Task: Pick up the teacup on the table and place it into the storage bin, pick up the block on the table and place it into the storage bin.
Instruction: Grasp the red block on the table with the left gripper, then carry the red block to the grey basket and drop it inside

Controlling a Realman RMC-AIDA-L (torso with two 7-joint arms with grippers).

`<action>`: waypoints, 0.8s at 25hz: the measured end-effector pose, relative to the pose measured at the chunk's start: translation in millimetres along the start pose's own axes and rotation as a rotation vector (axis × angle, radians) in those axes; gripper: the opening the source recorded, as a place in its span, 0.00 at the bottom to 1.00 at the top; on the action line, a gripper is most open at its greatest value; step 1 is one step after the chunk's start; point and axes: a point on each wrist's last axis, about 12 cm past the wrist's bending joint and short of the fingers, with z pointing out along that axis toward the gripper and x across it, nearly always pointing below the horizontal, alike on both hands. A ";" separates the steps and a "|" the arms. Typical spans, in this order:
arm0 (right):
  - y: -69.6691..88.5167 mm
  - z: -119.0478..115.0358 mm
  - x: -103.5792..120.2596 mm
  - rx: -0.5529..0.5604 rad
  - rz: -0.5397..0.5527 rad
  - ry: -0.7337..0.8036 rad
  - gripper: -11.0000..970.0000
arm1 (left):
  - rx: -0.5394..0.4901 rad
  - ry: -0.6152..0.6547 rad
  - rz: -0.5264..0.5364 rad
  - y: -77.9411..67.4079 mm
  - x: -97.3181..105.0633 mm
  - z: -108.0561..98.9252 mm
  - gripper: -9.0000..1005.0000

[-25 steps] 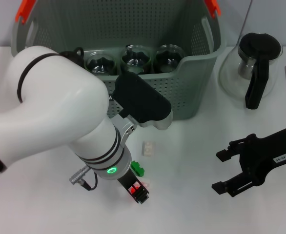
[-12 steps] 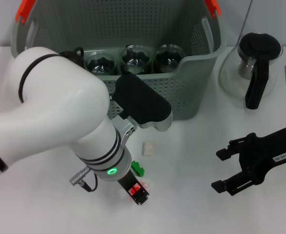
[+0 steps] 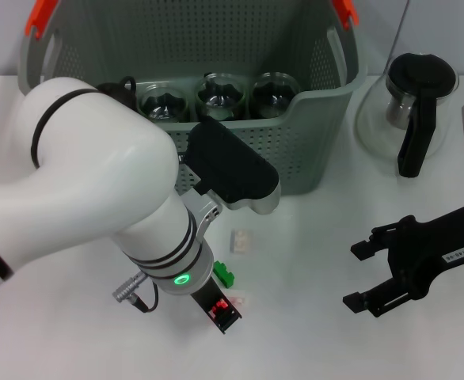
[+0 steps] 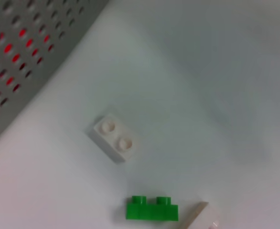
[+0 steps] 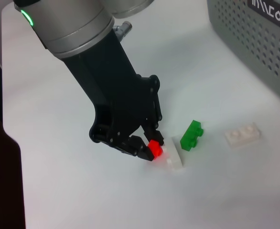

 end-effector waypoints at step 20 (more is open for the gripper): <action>-5.5 1.3 5.3 0.000 0.015 0.007 0.97 | 0.141 -0.440 0.049 14.6 -11.4 -143.7 0.19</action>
